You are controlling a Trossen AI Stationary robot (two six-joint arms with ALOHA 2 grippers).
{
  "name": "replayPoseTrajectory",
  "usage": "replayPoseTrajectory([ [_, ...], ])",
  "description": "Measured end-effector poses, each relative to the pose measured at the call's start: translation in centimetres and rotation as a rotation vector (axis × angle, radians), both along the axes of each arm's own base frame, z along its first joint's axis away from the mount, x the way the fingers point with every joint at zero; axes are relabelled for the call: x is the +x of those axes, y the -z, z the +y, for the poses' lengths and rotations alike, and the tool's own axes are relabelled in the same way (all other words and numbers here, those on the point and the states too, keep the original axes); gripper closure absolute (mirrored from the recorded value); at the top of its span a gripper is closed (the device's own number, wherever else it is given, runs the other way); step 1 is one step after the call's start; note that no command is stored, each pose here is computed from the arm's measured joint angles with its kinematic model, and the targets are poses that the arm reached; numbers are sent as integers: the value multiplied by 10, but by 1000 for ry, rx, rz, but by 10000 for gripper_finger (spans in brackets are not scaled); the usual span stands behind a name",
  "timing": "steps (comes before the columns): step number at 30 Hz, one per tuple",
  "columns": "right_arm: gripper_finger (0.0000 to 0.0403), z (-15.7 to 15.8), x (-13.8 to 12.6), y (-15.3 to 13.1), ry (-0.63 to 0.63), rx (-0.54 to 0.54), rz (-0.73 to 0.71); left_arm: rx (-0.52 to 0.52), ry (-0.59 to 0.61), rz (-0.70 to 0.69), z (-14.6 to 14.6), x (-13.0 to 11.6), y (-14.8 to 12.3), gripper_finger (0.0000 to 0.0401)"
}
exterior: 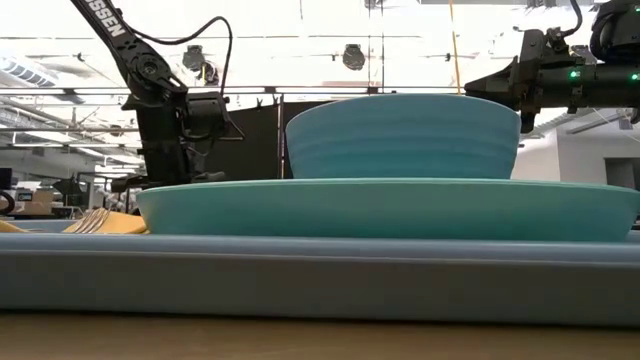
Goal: Set up tray
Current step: Put the orange spoon on the yellow napkin to the right of the orange fork
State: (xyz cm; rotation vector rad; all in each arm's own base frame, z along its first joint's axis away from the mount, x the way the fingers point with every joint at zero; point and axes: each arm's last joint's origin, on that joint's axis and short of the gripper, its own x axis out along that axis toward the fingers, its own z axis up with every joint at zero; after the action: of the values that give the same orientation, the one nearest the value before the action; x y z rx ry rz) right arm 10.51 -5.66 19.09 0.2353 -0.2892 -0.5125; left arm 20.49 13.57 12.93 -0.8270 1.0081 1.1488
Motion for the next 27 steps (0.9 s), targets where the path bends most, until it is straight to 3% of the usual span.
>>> replayPoseTrajectory([
  [9, 339, 0, 0, 0, -1, 0, 0, 59, -3, -29, 2, 1, -4, 392],
  [16, 339, 0, 0, 0, -5, -1, 1, 94, 89, -205, -12, 8, -34, 392],
  [20, 339, 0, 0, 0, -10, -2, 1, 78, 178, -345, -37, 12, -59, 392],
  [27, 339, 1, 0, 0, -23, -7, 3, -14, 254, -493, -108, 13, -85, 392],
])
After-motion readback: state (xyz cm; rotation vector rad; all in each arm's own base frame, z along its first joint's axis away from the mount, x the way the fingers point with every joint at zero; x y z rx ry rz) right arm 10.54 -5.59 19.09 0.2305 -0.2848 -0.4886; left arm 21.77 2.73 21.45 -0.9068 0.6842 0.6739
